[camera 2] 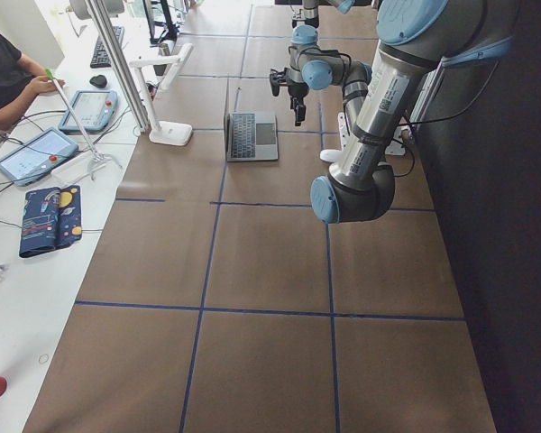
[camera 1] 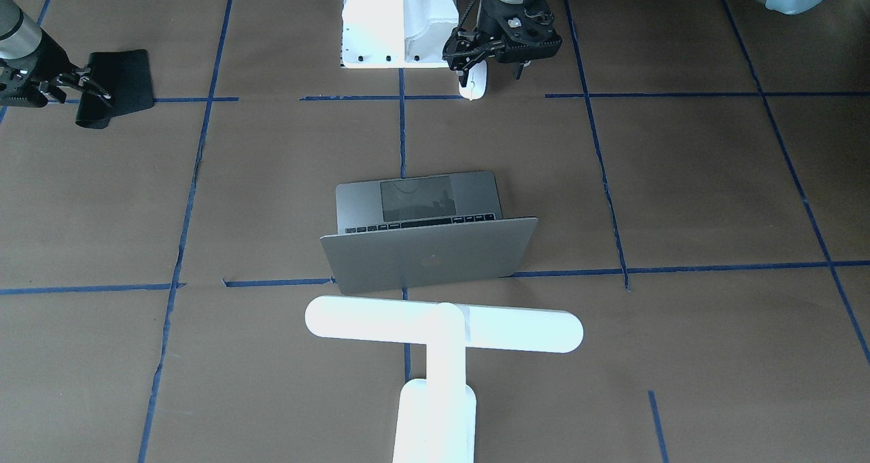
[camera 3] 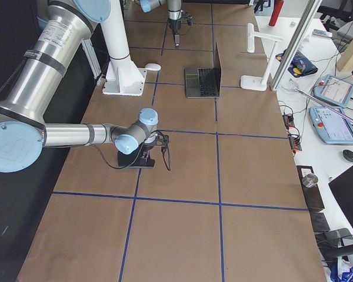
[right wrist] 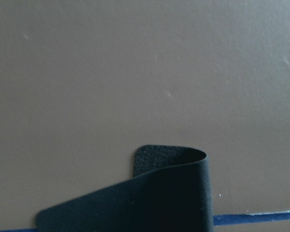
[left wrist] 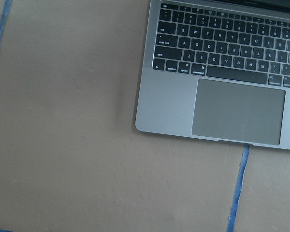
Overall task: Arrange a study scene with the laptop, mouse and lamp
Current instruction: 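Grasp the black mouse pad with the right gripper and lift it, then place the mouse pad beside the laptop with the right gripper, then raise the right gripper away while the left gripper reaches for the white mouse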
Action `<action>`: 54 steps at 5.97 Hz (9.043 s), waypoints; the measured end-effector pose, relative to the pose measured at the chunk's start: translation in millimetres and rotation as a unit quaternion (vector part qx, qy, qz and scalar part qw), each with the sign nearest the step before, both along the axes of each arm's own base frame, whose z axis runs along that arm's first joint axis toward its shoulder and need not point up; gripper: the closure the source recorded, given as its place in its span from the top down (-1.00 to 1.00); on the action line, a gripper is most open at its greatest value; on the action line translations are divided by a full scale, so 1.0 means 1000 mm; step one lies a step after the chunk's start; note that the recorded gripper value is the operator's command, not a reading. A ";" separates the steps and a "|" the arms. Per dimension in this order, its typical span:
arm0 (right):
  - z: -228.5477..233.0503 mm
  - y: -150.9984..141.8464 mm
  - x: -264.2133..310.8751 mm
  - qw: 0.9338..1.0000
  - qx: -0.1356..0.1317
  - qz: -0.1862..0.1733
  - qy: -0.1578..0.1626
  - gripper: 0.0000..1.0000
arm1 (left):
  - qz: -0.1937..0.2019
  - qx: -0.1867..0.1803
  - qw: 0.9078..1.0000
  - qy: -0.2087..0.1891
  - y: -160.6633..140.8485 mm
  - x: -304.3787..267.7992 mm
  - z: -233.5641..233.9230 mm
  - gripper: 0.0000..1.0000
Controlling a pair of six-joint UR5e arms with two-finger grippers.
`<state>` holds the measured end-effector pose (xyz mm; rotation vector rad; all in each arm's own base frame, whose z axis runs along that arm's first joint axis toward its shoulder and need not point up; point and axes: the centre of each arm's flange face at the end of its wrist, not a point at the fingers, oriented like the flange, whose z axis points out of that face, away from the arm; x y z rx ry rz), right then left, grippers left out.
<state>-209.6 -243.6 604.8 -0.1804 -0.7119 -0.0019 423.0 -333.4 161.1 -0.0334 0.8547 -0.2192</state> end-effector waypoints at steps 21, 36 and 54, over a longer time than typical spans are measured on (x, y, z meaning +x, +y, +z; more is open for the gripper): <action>-0.163 -0.176 -0.171 0.969 0.151 0.046 -0.190 -1.00 | -0.013 -0.001 1.000 0.025 0.009 -0.022 -0.016 1.00; -0.256 -0.298 -0.040 0.986 0.075 0.115 -0.093 1.00 | 0.102 0.014 0.994 -0.021 0.110 0.065 0.068 1.00; -0.266 -0.298 0.015 0.990 0.096 0.089 -0.048 1.00 | 0.106 0.032 0.993 -0.033 0.126 0.124 0.103 -0.87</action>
